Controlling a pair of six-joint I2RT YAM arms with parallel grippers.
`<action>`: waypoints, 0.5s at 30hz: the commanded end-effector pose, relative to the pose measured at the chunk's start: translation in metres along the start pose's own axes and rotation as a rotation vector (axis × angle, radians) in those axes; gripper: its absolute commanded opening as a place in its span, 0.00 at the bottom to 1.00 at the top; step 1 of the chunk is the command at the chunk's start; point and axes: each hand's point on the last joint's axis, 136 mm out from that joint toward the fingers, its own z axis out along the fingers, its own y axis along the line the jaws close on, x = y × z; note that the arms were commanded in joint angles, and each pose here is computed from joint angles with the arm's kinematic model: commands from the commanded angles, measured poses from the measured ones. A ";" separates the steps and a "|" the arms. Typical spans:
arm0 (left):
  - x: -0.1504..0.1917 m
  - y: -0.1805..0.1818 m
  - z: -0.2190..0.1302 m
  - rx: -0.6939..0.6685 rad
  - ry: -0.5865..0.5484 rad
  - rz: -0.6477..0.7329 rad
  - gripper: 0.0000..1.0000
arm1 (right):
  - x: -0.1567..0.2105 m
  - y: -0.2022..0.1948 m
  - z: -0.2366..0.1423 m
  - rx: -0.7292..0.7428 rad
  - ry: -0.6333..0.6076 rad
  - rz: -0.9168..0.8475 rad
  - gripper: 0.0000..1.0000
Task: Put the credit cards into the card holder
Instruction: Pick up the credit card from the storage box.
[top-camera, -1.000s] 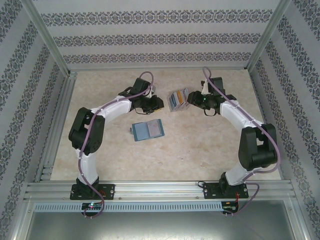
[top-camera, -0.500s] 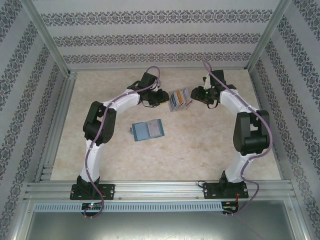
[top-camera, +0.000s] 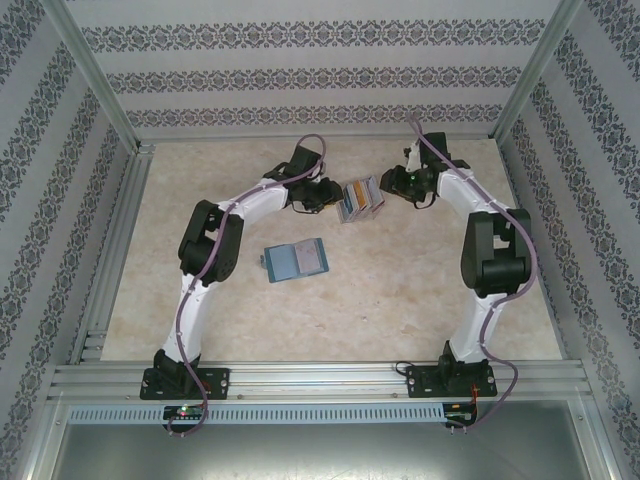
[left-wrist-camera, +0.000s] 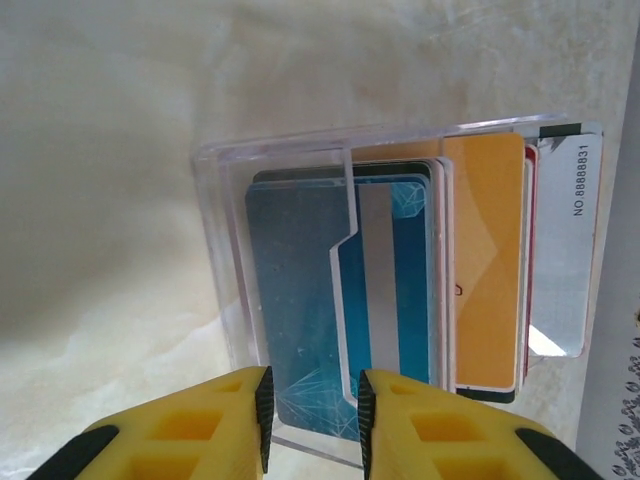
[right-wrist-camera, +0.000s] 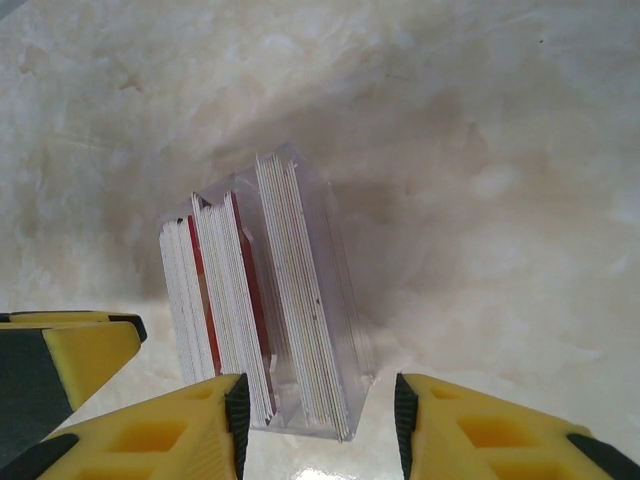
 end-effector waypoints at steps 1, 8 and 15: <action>-0.006 -0.014 0.008 0.032 -0.022 0.009 0.32 | -0.002 0.000 0.009 -0.038 0.040 0.006 0.46; -0.001 -0.011 0.022 0.023 0.009 0.005 0.34 | -0.010 0.005 0.030 -0.091 0.067 0.033 0.46; 0.005 -0.005 0.029 0.012 0.026 -0.003 0.34 | -0.013 0.024 0.030 -0.124 0.067 0.009 0.46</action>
